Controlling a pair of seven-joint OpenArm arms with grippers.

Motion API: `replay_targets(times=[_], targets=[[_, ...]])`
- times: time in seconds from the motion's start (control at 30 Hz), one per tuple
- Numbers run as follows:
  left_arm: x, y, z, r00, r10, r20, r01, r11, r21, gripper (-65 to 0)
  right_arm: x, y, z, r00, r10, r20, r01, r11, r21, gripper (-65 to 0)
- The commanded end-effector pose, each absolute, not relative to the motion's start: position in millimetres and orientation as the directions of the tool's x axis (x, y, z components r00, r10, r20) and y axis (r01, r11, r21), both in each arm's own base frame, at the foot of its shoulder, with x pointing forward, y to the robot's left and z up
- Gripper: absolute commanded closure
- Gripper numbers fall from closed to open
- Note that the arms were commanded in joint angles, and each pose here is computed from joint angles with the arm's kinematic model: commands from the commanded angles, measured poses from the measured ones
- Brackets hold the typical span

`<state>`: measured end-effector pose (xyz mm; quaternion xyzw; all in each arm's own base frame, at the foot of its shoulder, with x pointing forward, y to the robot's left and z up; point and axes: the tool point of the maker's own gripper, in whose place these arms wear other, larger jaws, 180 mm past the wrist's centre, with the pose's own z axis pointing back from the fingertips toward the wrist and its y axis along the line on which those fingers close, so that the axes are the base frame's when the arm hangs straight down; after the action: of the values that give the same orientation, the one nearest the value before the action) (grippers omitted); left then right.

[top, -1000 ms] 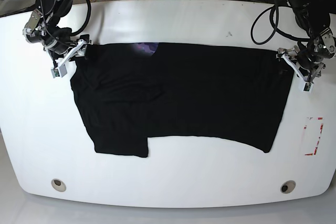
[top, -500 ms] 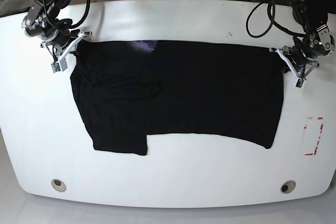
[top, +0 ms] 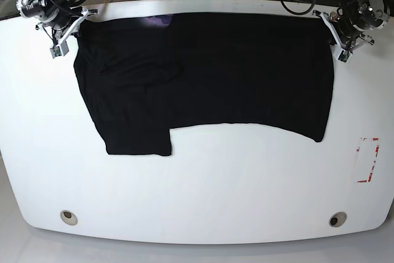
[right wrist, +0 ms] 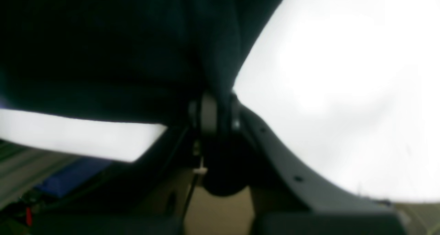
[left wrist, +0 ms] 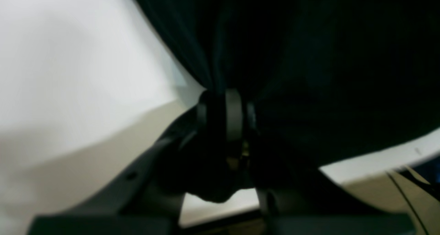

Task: Fold the T-shirt properly
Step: 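Drag the shirt edge with both grippers away from the table center, then move both grippers to the shirt's hem and grasp it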

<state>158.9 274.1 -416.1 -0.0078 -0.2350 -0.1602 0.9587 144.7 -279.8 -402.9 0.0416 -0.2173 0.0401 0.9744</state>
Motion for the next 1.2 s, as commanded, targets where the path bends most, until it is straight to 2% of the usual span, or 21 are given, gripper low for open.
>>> replay_targets(times=[0.0,0.03,0.1,0.17,0.2,0.27,0.4,0.57,0.7,0.8,0.97,1.17], targets=[[154.4,287.9,-414.8,0.851,-0.323,0.415,0.309,0.946,0.103,-13.6,152.4,-291.1,-385.6,0.882,0.110,0.458,-0.125,0.992,0.003,-10.9],[154.1,288.0,-415.2,0.852,-0.322,0.414,0.308,0.946,0.102,-18.9,150.5,-291.1,-385.0,0.883,0.112,0.456,-0.126,0.992,0.000,-17.1],[153.5,287.5,-414.1,0.850,-0.324,0.415,0.309,0.945,0.104,-35.8,149.5,-291.8,-379.0,0.877,0.126,0.463,-0.133,0.991,-0.019,-35.0],[156.2,288.4,-408.9,0.843,-0.331,0.425,0.311,0.943,0.118,-48.6,148.9,-292.0,-372.0,0.870,0.152,0.468,-0.150,0.988,-0.043,-49.1],[157.0,285.6,-408.1,0.840,-0.329,0.431,0.310,0.944,0.116,-53.3,149.0,-291.0,-368.1,0.866,0.165,0.473,-0.159,0.986,-0.054,-54.7],[160.3,282.4,-403.0,0.830,-0.335,0.446,0.314,0.941,0.124,-54.9,153.2,-289.8,-360.6,0.853,0.185,0.488,-0.171,0.983,-0.073,-58.5],[170.2,278.4,-385.0,0.798,-0.375,0.473,0.336,0.927,0.168,-52.6,162.1,-294.3,-353.1,0.839,0.207,0.503,-0.182,0.978,-0.098,-56.3],[181.3,275.2,-368.7,0.768,-0.404,0.497,0.346,0.915,0.208,-52.5,200.6,-296.2,-344.9,0.798,0.197,0.570,-0.174,0.980,-0.095,-53.7],[203.6,271.3,-358.7,0.737,-0.394,0.549,0.328,0.919,0.218,-52.5,238.5,-295.4,-344.0,0.776,0.216,0.592,-0.211,0.974,-0.079,-52.8],[221.9,270.4,-348.8,0.714,-0.343,0.610,0.269,0.939,0.213,-52.5,268.0,-297.3,-333.5,0.746,0.218,0.629,-0.218,0.973,-0.078,-48.8],[246.6,279.5,-329.7,0.673,-0.268,0.690,0.171,0.963,0.207,-52.5,303.1,-309.2,-328.0,0.732,0.156,0.663,-0.181,0.983,-0.031,-42.8],[272.1,284.9,-321.8,0.658,-0.270,0.703,0.136,0.961,0.242,-52.5,344.5,-324.0,-343.7,0.760,0.037,0.649,-0.135,0.986,0.102,-41.7]])
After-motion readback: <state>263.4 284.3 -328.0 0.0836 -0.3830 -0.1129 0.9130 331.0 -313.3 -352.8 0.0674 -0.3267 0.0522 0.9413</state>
